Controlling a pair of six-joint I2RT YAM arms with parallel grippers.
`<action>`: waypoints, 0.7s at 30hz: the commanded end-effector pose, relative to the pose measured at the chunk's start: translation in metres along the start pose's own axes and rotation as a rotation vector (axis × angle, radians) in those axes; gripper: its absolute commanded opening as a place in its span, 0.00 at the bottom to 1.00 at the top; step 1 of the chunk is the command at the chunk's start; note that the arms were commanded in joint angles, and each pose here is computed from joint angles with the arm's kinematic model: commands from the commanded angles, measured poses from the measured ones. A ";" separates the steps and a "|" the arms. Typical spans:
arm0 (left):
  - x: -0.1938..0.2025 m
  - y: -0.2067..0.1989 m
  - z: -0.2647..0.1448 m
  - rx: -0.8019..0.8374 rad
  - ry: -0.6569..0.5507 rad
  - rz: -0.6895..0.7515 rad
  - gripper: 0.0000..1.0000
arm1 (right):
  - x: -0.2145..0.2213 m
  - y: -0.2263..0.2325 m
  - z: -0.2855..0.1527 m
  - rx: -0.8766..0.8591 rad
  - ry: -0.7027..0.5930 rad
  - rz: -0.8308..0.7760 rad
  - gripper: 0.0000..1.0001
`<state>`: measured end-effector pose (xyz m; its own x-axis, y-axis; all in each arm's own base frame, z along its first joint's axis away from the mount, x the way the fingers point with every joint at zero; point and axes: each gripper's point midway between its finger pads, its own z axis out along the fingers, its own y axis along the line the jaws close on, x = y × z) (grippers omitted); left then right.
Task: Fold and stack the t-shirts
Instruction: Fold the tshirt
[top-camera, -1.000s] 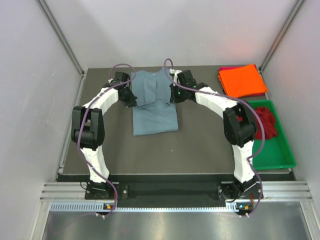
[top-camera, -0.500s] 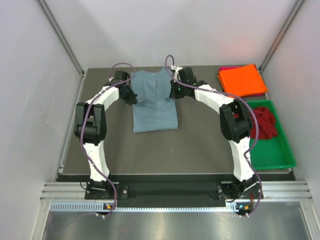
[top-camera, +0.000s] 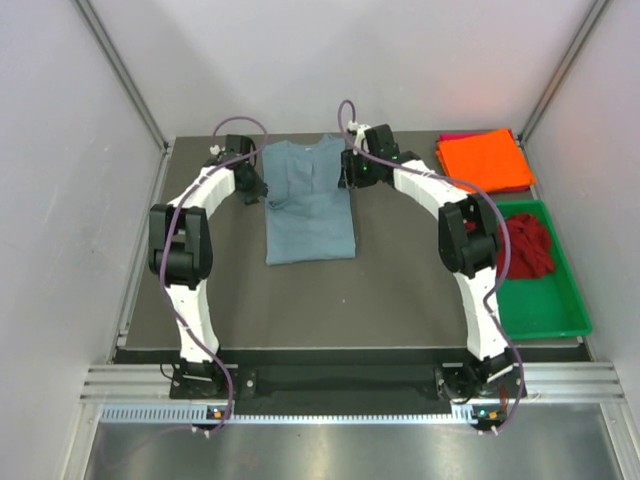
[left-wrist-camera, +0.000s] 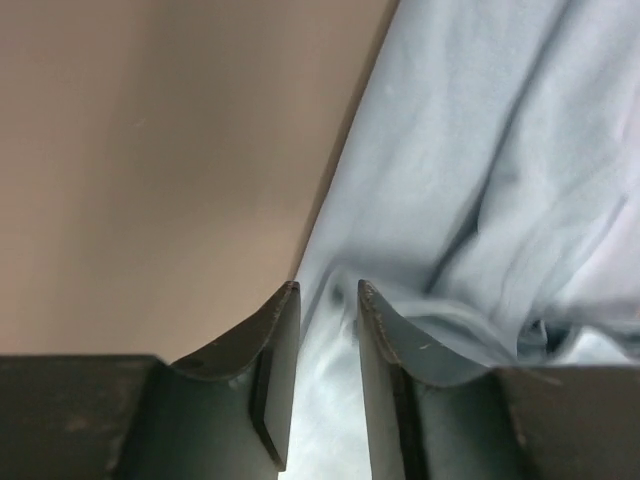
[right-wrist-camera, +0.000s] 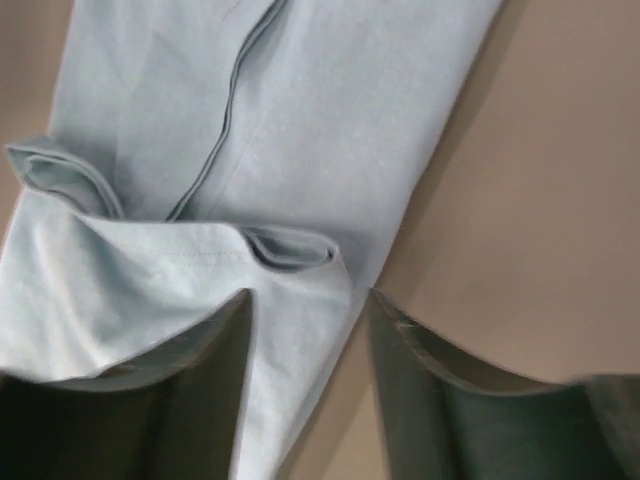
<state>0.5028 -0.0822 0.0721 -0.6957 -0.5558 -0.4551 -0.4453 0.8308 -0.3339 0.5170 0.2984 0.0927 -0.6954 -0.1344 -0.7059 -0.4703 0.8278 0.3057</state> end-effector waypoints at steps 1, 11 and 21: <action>-0.005 -0.001 -0.056 0.053 -0.050 0.077 0.36 | -0.021 0.013 -0.050 -0.050 -0.039 0.019 0.53; 0.090 0.023 -0.087 0.209 0.157 0.168 0.40 | 0.051 0.043 -0.099 -0.192 0.044 0.058 0.63; 0.129 0.048 -0.068 0.174 0.236 0.170 0.40 | 0.114 0.050 -0.072 -0.323 0.151 0.078 0.58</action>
<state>0.3432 -0.1062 0.0498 -0.8791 -0.3930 -0.2696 -0.2753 0.8805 -0.3859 0.3720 0.2689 0.0679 -0.8400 -0.1700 -0.5153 -0.4677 0.7083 0.5288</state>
